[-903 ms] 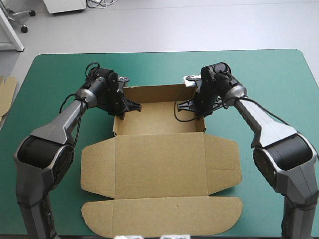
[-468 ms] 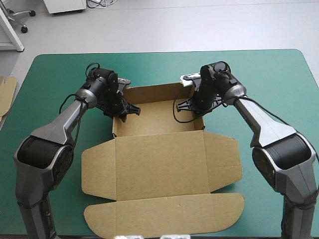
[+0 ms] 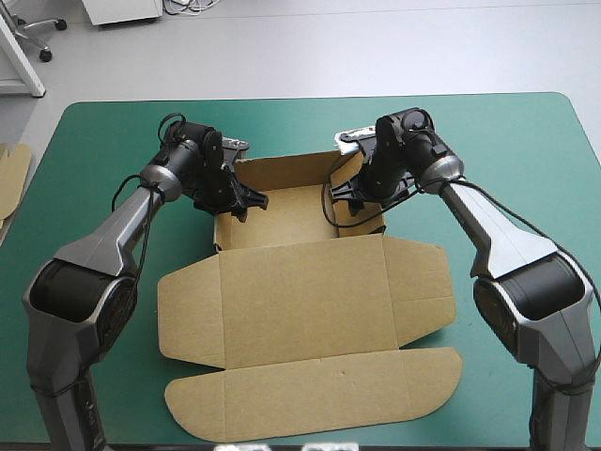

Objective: Fold the box

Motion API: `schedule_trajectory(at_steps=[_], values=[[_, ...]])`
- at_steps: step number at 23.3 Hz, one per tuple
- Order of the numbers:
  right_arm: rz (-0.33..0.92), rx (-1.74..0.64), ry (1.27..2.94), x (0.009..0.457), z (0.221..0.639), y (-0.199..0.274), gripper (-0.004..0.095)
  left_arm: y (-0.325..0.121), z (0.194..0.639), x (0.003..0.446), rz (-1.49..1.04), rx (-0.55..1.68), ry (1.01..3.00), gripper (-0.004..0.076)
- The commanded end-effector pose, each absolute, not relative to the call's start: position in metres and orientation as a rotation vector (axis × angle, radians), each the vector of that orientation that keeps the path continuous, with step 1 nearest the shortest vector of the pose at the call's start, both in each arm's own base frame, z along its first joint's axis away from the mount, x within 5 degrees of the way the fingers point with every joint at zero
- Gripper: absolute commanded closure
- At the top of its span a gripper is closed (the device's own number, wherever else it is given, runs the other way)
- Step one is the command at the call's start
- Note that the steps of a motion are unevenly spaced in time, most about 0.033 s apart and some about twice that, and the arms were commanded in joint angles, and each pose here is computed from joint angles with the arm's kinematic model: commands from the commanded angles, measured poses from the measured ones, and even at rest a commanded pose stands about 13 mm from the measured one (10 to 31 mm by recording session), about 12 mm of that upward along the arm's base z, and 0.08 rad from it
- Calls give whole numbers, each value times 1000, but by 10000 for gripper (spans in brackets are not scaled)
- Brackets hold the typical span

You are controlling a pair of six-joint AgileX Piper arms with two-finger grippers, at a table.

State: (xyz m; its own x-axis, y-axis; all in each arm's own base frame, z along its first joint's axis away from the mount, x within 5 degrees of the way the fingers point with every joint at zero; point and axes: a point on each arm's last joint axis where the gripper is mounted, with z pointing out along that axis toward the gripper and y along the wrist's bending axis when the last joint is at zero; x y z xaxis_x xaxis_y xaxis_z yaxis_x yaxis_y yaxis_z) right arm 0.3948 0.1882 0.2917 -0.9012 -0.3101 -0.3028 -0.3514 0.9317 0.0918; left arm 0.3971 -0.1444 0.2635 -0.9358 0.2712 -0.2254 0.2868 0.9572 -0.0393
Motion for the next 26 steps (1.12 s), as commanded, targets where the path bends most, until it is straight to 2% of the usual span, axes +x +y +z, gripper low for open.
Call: schedule_trajectory(at_steps=[1,5,11,17,23,26], values=[[212,-494,2720,386,325,184,315,-144,299,391,-138,405,2779,300],[187,-489,2676,389,337,183,315,-144,303,392,-132,405,2766,287],[219,-443,2510,380,392,177,315,-126,369,386,56,398,2606,288],[160,-455,2373,350,441,157,324,-118,405,360,29,431,2498,290],[126,-516,2355,326,450,146,509,-106,413,324,10,432,2371,293],[82,-524,2391,317,442,139,528,-99,406,305,-2,434,2310,293]])
